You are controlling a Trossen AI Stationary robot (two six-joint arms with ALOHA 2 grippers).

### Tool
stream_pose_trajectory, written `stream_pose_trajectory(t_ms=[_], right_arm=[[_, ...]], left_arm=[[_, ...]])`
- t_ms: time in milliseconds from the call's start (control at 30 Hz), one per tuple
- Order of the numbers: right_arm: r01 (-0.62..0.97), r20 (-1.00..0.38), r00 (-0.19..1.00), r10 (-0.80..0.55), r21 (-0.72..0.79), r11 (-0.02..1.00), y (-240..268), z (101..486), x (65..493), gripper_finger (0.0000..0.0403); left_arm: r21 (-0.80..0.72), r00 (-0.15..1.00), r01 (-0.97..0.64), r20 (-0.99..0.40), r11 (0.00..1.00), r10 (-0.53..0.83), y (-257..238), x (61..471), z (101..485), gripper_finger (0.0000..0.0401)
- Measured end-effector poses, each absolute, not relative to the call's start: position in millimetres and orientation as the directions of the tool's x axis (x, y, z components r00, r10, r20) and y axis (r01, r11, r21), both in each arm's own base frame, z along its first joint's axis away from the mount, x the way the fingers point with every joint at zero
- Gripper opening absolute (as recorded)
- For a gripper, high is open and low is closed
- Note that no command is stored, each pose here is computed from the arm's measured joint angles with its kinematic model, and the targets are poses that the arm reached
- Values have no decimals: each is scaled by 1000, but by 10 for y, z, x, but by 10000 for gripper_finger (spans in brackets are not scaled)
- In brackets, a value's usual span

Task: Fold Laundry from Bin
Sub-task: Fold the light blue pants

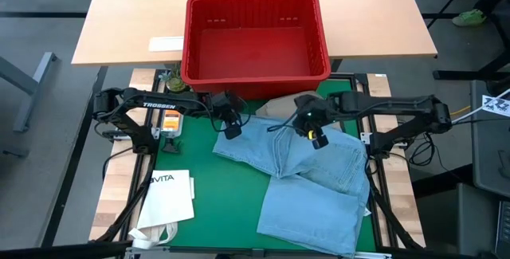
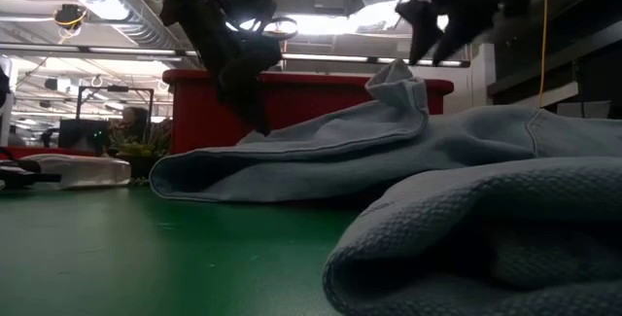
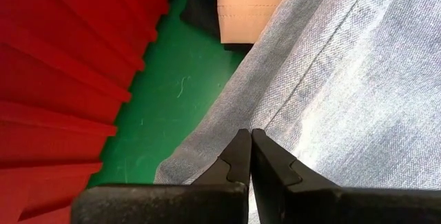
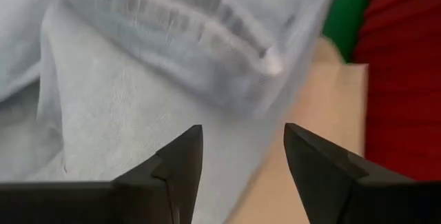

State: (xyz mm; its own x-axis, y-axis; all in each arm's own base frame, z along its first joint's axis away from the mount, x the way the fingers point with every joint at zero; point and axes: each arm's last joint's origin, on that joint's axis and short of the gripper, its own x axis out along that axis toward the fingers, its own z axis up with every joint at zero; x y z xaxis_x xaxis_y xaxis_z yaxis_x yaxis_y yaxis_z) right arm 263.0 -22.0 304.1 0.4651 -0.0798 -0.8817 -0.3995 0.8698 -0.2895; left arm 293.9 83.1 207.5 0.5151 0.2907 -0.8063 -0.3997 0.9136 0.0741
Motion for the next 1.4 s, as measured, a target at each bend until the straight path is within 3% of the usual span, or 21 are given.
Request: stream_pose_trajectory(t_ms=[133, 267, 367, 500, 833, 1067, 1400], right_arm=[[-371, -835, 543, -86, -331, 868, -223, 3296, 2673, 205], [-299, -711, 697, -97, -410, 862, -234, 3462, 2812, 205], [-281, -637, 768, -64, -425, 860, -231, 3488, 2950, 205], [-313, -630, 776, -10, -399, 862, -231, 3363, 3139, 205], [-390, -777, 629, 7, -308, 868, -261, 2708, 3548, 205], [-438, -876, 482, 20, -221, 871, -254, 2549, 3459, 205], [-498, -992, 110, 60, -3, 867, -87, 2449, 3099, 205]], left_arm=[[73, 517, -400, -805, 914, 291, 831, 2940, 2075, 0], [73, 518, -400, -804, 914, 291, 831, 2942, 2076, 0], [73, 518, -400, -804, 914, 291, 831, 2942, 2077, 0], [72, 519, -399, -804, 914, 290, 831, 2943, 2077, 0], [70, 526, -398, -800, 915, 290, 832, 2949, 2081, 0], [70, 526, -397, -799, 915, 290, 832, 2949, 2082, 0], [69, 528, -396, -798, 916, 289, 832, 2951, 2083, 0]])
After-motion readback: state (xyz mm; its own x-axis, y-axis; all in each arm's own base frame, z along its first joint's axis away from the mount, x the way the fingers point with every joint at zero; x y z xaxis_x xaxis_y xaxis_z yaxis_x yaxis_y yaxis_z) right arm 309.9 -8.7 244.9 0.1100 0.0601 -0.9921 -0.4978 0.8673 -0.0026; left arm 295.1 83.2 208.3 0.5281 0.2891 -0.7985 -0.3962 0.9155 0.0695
